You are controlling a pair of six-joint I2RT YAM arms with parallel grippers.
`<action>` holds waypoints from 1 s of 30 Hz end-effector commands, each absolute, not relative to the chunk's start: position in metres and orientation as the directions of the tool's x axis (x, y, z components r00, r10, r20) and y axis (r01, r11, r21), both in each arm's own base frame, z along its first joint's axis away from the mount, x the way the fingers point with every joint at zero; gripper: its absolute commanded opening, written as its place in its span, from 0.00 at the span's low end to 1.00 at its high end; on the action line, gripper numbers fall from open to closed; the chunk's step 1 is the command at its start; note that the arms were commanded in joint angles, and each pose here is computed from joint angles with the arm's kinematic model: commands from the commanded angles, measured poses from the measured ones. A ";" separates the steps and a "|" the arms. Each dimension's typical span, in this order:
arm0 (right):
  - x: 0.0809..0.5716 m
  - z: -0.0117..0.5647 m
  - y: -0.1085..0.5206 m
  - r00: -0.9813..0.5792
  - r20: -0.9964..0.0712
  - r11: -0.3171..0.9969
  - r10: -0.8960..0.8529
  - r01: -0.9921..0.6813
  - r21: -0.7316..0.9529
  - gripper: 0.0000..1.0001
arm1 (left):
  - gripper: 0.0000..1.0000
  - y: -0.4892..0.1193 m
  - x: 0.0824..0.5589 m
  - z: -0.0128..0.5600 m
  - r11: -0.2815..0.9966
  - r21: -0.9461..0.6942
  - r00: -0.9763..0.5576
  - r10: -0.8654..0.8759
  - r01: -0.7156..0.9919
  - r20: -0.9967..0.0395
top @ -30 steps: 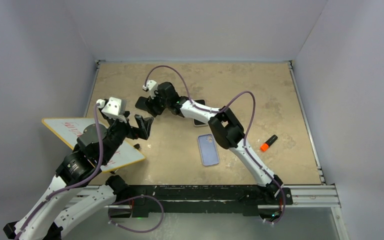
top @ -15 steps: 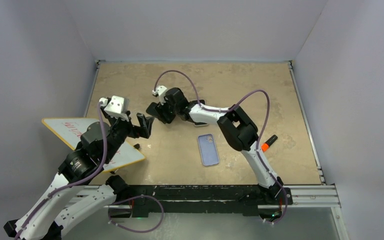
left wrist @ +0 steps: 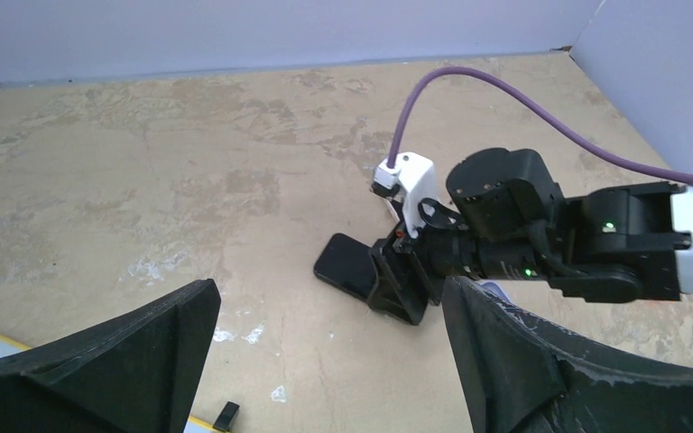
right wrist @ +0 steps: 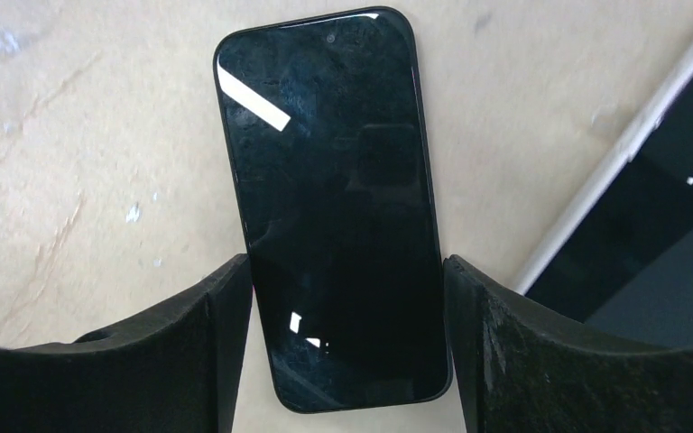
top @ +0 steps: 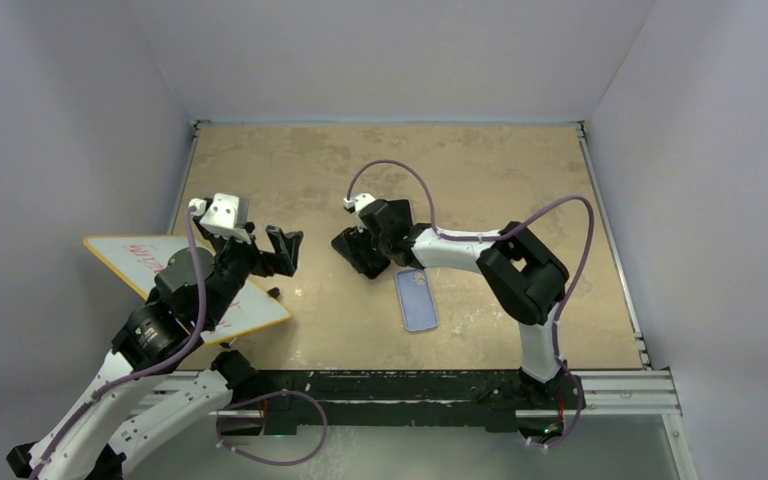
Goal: Put the phone into the phone case
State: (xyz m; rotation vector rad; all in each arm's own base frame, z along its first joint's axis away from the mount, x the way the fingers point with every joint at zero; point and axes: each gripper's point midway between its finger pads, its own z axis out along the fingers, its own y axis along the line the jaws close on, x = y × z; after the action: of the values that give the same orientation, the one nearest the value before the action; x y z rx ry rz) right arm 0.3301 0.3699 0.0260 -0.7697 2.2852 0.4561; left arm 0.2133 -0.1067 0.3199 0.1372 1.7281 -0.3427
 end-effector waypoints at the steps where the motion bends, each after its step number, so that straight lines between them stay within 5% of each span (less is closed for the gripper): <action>1: 0.314 0.053 0.365 -0.655 -0.686 0.811 -0.315 -0.562 0.164 0.54 | 1.00 -0.099 0.215 0.327 0.955 -0.174 -0.166 -0.136 0.241 -0.977; 10: 0.313 0.066 0.382 -0.626 -0.691 0.805 -0.361 -0.583 0.107 0.78 | 1.00 -0.090 0.210 0.332 0.957 -0.189 -0.141 -0.160 0.222 -0.977; 30: 0.316 0.027 0.393 -0.609 -0.626 0.770 -0.488 -0.638 0.021 0.86 | 1.00 -0.086 0.206 0.336 0.955 -0.199 -0.124 -0.175 0.222 -0.977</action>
State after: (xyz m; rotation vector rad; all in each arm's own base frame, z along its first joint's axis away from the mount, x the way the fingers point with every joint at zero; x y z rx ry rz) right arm 0.3164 0.3860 0.0228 -0.8016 2.3639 0.3439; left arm 0.2058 -0.0897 0.3315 0.0662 1.6779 -0.3380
